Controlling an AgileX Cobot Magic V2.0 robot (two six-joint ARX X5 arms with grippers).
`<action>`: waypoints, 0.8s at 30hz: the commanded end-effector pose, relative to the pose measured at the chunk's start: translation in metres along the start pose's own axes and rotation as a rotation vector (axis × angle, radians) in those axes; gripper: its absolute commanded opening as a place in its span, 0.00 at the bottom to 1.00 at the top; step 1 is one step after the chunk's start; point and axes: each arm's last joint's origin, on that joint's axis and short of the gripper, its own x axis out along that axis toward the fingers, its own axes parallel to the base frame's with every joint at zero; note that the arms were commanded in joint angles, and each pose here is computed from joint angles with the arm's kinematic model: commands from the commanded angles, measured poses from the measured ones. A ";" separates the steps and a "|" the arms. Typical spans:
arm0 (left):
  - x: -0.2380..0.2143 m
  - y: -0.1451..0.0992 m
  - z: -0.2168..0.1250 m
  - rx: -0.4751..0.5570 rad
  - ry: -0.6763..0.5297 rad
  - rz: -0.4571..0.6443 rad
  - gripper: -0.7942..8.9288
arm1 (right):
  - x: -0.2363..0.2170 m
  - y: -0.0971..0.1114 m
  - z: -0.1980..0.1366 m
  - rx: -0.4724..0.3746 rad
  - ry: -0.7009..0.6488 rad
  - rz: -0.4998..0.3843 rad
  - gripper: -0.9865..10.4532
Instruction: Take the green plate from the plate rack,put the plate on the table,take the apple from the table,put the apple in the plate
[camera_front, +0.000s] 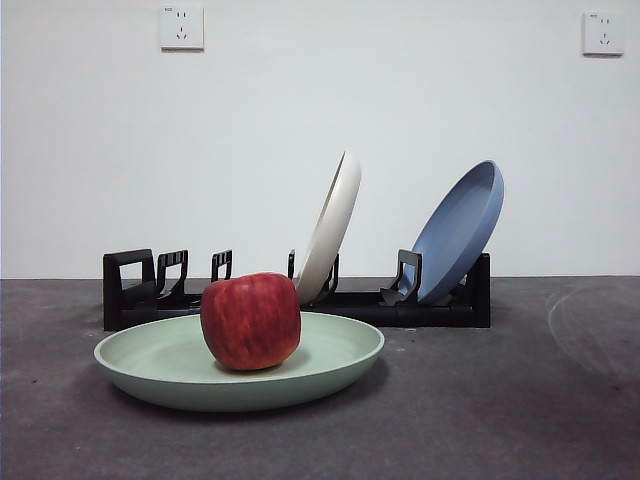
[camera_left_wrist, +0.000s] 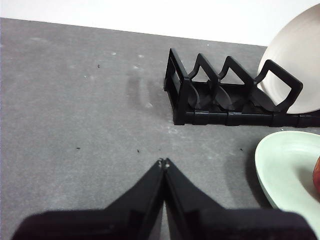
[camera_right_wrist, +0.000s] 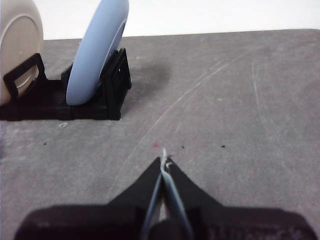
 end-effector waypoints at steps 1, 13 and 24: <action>0.001 0.001 -0.002 0.012 0.001 0.000 0.08 | -0.002 0.000 -0.006 0.016 0.027 -0.003 0.09; 0.001 0.001 -0.002 0.012 0.001 0.001 0.08 | -0.005 0.000 -0.002 -0.010 -0.031 -0.001 0.09; 0.001 0.001 -0.002 0.012 0.001 0.000 0.08 | -0.005 0.000 -0.002 -0.010 -0.031 -0.001 0.09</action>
